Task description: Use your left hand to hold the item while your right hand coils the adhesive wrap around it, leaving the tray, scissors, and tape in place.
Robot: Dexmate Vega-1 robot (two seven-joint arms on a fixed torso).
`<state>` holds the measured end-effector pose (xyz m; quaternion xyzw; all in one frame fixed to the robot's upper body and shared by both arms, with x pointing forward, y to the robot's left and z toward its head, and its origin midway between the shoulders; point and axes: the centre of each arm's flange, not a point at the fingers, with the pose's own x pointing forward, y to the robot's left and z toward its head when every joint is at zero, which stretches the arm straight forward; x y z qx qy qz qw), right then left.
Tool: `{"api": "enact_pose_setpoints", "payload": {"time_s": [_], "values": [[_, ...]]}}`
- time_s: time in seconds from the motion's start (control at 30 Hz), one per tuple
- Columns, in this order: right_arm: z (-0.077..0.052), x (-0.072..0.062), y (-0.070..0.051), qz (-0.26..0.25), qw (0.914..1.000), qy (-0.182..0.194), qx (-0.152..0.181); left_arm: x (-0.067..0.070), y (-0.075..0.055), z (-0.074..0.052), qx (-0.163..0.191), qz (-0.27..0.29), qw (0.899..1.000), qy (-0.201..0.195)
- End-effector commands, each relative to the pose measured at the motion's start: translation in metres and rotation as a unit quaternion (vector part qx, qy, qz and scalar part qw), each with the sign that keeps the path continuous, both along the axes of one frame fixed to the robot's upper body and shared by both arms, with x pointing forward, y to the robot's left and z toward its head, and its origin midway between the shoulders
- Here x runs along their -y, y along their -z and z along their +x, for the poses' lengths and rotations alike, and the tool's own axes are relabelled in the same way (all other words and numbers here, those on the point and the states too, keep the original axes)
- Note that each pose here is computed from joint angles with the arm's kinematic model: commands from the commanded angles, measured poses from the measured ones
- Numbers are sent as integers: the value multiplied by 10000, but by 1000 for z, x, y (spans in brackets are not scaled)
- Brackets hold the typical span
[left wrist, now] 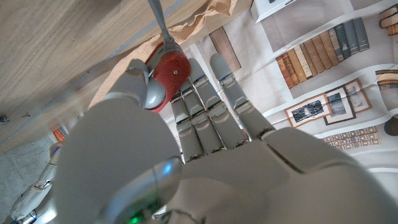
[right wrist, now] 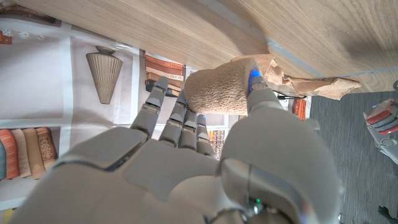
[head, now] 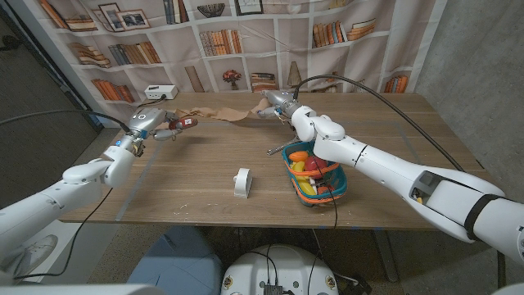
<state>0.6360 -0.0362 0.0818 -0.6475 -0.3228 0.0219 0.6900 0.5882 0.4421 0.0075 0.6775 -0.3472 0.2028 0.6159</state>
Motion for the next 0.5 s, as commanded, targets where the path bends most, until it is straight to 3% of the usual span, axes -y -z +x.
{"api": "enact_pose_setpoints", "payload": {"time_s": [0.03, 0.5], "values": [[-10, 6, -4, 105, 9997, -138, 185, 2, -6, -1, 151, -103, 9998, -82], [-25, 16, -10, 189, 9989, -254, 352, 1, -16, 0, 243, -180, 9992, -248]]}}
